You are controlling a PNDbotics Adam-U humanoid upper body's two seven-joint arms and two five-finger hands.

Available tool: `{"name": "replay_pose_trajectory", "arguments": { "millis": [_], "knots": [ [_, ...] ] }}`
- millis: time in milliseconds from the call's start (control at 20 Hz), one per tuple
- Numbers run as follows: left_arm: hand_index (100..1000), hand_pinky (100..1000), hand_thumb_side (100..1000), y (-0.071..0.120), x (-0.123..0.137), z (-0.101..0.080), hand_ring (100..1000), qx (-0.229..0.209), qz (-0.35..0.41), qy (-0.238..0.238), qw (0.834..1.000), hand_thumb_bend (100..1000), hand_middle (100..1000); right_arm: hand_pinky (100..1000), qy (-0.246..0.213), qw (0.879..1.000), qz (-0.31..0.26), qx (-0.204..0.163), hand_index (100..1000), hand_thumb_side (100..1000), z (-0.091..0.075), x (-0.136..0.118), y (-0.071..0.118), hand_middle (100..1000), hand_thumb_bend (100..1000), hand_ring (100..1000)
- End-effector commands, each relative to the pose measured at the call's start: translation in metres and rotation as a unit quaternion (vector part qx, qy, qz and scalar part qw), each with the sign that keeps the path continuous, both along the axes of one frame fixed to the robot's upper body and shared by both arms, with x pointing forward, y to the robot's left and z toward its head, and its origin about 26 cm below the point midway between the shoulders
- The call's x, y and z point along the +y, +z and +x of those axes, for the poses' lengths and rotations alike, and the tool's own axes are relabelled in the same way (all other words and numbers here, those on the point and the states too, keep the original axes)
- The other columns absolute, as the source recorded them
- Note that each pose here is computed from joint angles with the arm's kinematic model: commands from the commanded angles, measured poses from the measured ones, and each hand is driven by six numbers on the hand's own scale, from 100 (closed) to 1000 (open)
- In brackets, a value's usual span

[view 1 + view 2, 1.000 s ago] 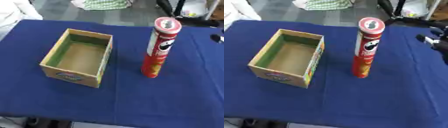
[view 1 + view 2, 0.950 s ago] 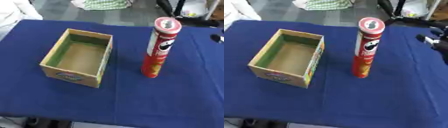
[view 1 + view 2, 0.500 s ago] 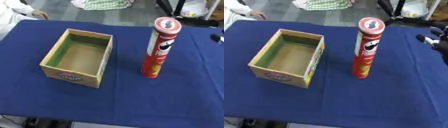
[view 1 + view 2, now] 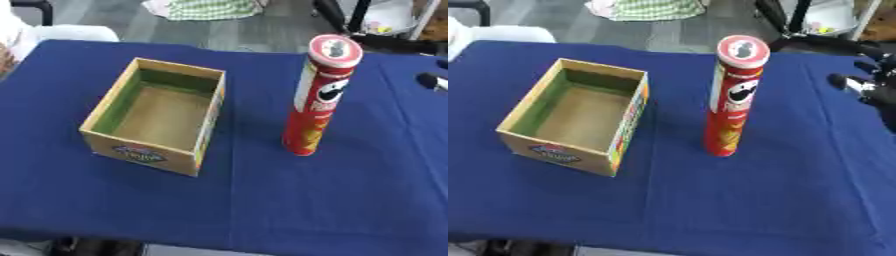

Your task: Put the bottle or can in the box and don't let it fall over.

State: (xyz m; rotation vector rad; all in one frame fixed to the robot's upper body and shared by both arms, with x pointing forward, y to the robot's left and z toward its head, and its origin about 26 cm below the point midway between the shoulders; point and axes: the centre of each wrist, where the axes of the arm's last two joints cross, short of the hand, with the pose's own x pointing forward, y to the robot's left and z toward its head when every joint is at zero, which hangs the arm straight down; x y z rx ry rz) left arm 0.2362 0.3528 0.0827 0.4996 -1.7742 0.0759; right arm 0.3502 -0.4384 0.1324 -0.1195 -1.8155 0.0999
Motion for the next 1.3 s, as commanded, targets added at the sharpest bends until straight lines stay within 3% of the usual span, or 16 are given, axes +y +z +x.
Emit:
{"name": "replay_pose_trajectory", "arguments": {
  "millis": [50, 500, 550, 600, 900, 1300],
  "knots": [
    [830, 907, 715, 0.009, 0.004, 0.000, 759, -0.011, 0.014, -0.002, 1.000, 100, 819, 909, 0.018, 0.999, -0.033, -0.011, 849, 135, -0.002, -0.008, 0.016, 1000, 730, 991],
    [830, 907, 715, 0.010, 0.003, 0.001, 759, -0.013, 0.014, -0.004, 1.000, 100, 820, 920, 0.065, 0.996, -0.061, 0.002, 857, 146, -0.002, -0.001, 0.012, 1000, 742, 1000],
    [830, 907, 715, 0.010, 0.003, 0.001, 759, -0.012, 0.014, -0.004, 1.000, 100, 820, 921, 0.070, 0.996, -0.064, 0.003, 857, 128, -0.001, 0.001, 0.012, 1000, 776, 1000],
    [830, 907, 715, 0.009, 0.003, 0.001, 759, -0.012, 0.014, -0.004, 1.000, 100, 820, 921, 0.074, 0.995, -0.067, 0.005, 857, 147, -0.001, 0.002, 0.012, 1000, 744, 1000],
    [830, 907, 715, 0.009, 0.003, 0.001, 760, -0.012, 0.013, -0.004, 1.000, 100, 820, 923, 0.101, 0.992, -0.080, 0.013, 857, 151, -0.002, 0.011, 0.011, 1000, 749, 1000],
    [830, 907, 716, 0.009, 0.002, 0.001, 760, -0.011, 0.013, -0.005, 1.000, 100, 820, 923, 0.108, 0.991, -0.075, 0.029, 864, 168, 0.000, 0.023, 0.010, 1000, 766, 1000]
  ]
}}
